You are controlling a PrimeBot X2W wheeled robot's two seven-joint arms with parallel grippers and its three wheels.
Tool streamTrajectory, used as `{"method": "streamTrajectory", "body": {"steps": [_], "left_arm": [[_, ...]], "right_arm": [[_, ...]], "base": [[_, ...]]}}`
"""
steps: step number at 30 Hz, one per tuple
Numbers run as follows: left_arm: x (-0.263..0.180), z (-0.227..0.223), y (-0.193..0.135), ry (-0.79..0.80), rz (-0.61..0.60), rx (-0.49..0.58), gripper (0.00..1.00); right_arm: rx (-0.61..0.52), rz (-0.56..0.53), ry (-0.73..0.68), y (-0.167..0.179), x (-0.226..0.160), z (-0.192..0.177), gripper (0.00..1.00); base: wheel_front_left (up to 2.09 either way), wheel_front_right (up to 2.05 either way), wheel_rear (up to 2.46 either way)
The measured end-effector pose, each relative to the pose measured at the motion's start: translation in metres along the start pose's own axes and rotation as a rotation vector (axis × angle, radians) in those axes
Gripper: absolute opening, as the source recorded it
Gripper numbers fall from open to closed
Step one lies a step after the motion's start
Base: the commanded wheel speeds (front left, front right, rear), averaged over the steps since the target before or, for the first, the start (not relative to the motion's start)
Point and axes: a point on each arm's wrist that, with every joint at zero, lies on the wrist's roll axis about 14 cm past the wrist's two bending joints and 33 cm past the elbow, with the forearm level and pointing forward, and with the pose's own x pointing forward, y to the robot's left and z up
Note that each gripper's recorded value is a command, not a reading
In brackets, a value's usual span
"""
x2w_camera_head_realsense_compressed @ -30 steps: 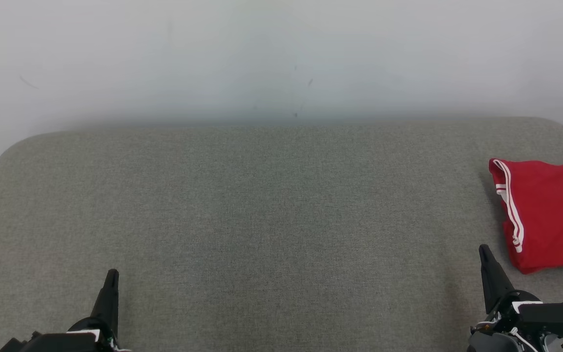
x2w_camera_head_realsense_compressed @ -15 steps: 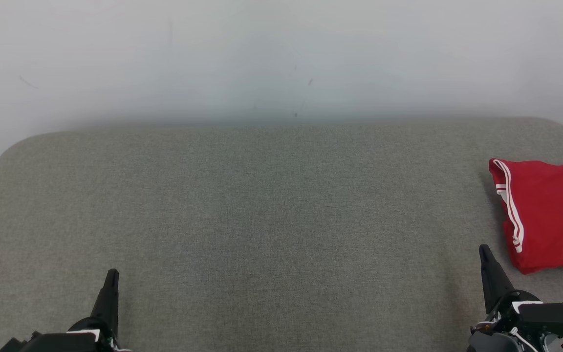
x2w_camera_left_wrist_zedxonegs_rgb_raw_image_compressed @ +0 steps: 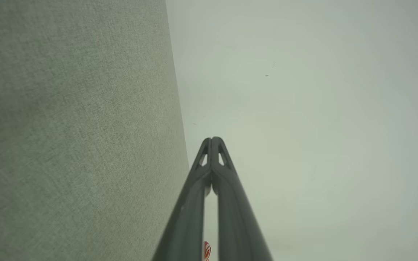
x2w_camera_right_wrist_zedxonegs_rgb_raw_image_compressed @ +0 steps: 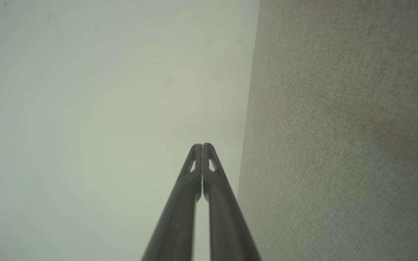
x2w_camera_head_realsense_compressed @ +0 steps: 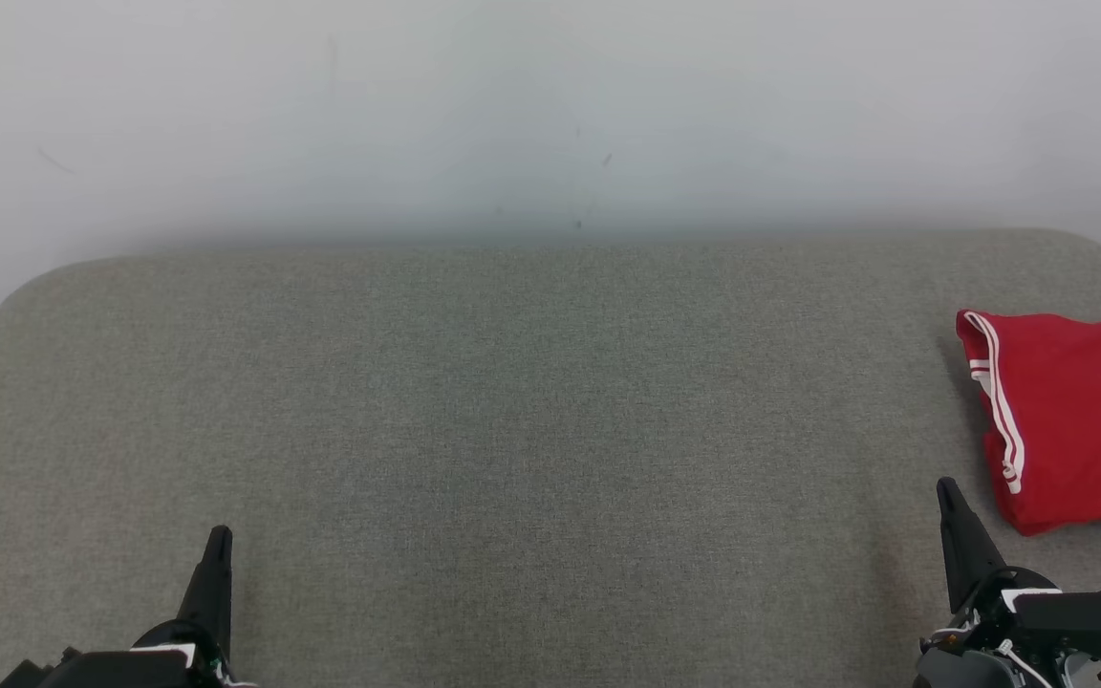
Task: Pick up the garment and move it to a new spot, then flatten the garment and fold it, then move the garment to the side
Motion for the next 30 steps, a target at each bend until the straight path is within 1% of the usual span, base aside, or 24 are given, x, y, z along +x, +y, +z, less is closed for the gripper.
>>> {"method": "streamTrajectory", "body": {"steps": [30], "left_arm": [[0.0,0.0,0.0,0.0,0.0,0.0,0.0]], "right_arm": [[0.0,0.0,0.0,0.0,0.0,0.0,0.0]], "base": [[0.0,0.0,0.0]]}}
